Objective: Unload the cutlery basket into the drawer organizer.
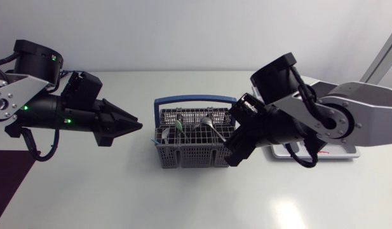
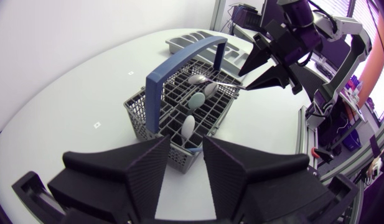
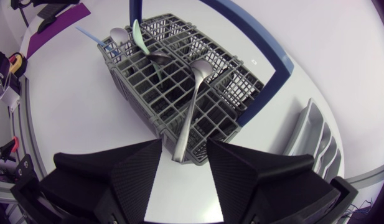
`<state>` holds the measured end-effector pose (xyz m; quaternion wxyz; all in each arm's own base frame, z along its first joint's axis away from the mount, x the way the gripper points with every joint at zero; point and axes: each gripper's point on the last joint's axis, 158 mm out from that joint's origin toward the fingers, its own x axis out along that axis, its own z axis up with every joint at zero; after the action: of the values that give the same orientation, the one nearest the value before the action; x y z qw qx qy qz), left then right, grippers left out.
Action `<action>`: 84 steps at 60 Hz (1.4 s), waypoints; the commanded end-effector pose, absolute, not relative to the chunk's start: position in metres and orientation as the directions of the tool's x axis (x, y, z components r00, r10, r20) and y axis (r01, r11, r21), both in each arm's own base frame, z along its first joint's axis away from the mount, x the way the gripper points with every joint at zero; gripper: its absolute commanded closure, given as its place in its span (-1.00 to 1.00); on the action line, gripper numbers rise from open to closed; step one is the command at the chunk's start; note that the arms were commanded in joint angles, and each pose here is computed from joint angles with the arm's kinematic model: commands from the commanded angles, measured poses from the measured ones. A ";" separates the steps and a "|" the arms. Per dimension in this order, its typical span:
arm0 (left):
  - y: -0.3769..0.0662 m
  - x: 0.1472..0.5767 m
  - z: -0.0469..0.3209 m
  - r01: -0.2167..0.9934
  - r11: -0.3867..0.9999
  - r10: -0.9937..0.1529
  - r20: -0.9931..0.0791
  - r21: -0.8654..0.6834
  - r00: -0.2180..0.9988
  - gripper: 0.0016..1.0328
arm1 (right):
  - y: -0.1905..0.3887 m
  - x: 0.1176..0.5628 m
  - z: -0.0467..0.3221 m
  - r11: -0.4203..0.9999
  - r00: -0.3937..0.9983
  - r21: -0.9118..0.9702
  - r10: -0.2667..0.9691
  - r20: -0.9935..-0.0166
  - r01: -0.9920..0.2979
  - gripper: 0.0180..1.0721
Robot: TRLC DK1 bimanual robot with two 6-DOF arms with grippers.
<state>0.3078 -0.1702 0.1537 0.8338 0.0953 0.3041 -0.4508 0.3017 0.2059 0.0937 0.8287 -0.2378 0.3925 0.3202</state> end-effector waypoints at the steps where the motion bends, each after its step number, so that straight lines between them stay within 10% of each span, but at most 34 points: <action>1: -0.171 0.297 0.142 0.815 0.565 -0.692 -0.611 -0.128 0.384 0.25 | 0.208 0.303 0.090 0.690 0.477 -0.137 0.329 -0.815 -0.710 -0.05; 25: -0.173 0.293 0.144 0.820 0.558 -0.695 -0.610 -0.125 0.380 0.25 | 0.208 0.299 0.073 0.673 0.476 -0.196 0.260 -0.840 -0.713 -0.03; 46: -0.173 0.292 0.145 0.820 0.560 -0.695 -0.608 -0.123 0.384 0.25 | 0.209 0.301 0.073 0.678 0.486 -0.210 0.245 -0.839 -0.705 0.69; 84: -0.173 0.289 0.147 0.820 0.560 -0.696 -0.606 -0.122 0.385 0.25 | 0.206 0.291 0.093 0.672 0.501 -0.214 0.266 -0.824 -0.709 0.70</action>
<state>0.2978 -0.1727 0.1555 0.8316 0.0988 0.3020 -0.4554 0.2961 0.2043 0.0859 0.8177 -0.2821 0.4059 0.2950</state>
